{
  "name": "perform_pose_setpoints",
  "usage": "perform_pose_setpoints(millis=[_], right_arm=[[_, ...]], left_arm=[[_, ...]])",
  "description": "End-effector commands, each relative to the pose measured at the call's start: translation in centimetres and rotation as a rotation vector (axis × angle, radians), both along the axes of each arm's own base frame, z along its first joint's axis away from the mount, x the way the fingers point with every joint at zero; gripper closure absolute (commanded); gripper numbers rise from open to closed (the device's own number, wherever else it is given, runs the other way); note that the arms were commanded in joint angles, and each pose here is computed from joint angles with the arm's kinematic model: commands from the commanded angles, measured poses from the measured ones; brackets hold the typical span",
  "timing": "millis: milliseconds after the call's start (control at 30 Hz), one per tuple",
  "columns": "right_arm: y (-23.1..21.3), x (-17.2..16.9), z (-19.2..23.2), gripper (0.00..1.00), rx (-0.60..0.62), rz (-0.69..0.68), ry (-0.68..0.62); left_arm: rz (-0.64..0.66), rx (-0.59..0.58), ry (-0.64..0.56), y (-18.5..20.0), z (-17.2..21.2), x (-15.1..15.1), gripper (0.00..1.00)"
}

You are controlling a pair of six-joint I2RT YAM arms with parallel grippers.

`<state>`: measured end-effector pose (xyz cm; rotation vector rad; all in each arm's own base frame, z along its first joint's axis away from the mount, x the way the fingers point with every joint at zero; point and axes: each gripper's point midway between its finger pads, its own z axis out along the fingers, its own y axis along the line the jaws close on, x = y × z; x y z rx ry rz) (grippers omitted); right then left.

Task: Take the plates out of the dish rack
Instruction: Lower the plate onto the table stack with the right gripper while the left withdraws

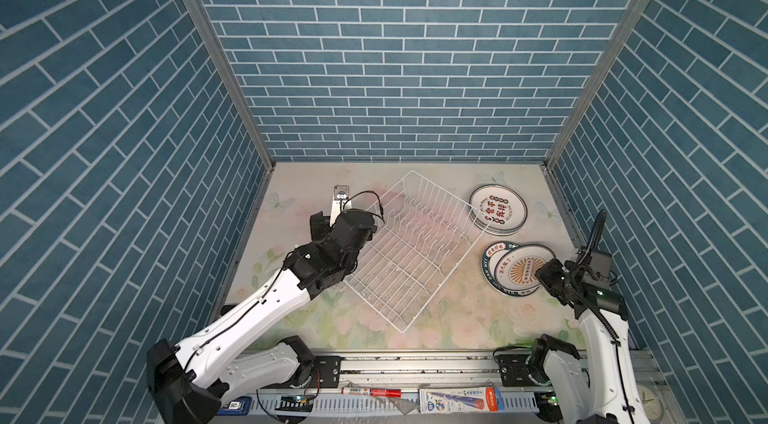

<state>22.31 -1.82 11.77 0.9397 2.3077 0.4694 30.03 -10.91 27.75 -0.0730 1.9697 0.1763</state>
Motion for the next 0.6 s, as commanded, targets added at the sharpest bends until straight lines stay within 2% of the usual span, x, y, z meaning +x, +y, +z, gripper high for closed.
perform_pose_setpoints(millis=[0,233,433,567], right_arm=[[-0.1,-0.2,-1.0,0.96,-0.016,0.015,0.018],[-0.1,-0.3,-1.5,0.70,-0.016,0.016,0.040],[-0.2,-0.4,-1.9,0.61,-0.016,0.015,0.062],[-0.1,-0.3,-2.1,0.59,-0.011,0.021,0.068]], left_arm=[[0.039,0.004,-0.034,1.1,0.4,-0.2,0.01],[0.021,0.025,-0.016,0.8,-0.1,-0.2,0.01],[0.008,0.020,-0.015,0.6,-0.2,-0.1,0.00],[0.002,0.020,-0.015,0.4,-0.3,0.0,0.01]])
